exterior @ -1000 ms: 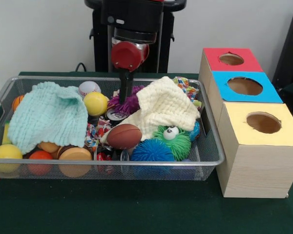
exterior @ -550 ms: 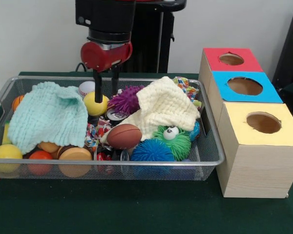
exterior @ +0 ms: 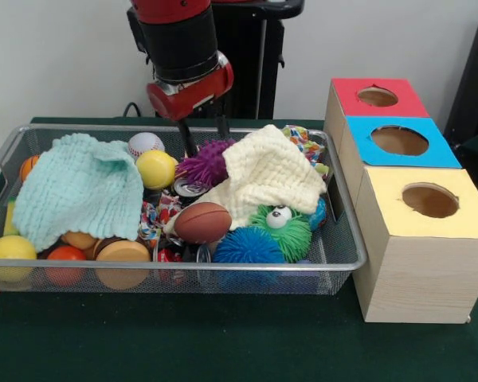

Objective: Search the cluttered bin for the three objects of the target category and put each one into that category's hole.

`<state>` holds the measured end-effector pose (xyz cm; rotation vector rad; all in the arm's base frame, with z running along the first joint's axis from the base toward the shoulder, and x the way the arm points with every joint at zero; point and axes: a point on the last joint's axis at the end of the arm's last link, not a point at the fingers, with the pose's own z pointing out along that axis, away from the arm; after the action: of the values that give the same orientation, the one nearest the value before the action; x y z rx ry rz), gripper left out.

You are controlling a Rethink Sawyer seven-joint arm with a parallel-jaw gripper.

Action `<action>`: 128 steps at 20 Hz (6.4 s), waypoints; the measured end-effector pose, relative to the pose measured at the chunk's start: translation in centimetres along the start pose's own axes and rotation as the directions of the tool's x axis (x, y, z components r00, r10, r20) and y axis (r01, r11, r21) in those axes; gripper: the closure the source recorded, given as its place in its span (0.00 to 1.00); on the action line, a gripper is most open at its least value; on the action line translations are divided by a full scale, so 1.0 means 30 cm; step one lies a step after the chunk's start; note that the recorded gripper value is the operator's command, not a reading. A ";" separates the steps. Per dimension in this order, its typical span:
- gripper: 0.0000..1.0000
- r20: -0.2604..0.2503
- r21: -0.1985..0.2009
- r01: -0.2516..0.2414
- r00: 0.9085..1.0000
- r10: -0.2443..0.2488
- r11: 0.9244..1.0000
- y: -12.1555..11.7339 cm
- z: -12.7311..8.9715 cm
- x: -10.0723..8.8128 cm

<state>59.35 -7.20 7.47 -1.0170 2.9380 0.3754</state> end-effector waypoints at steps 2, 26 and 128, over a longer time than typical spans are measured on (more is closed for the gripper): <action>0.00 0.014 -0.071 -0.059 0.998 0.060 0.996 0.034 0.033 0.016; 0.00 0.116 -0.025 -0.183 0.976 0.185 0.983 0.247 0.337 0.029; 0.00 -0.088 0.182 0.032 0.996 -0.016 0.983 -0.170 -0.300 0.219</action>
<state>57.91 -17.12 14.50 -1.0680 2.9620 0.0592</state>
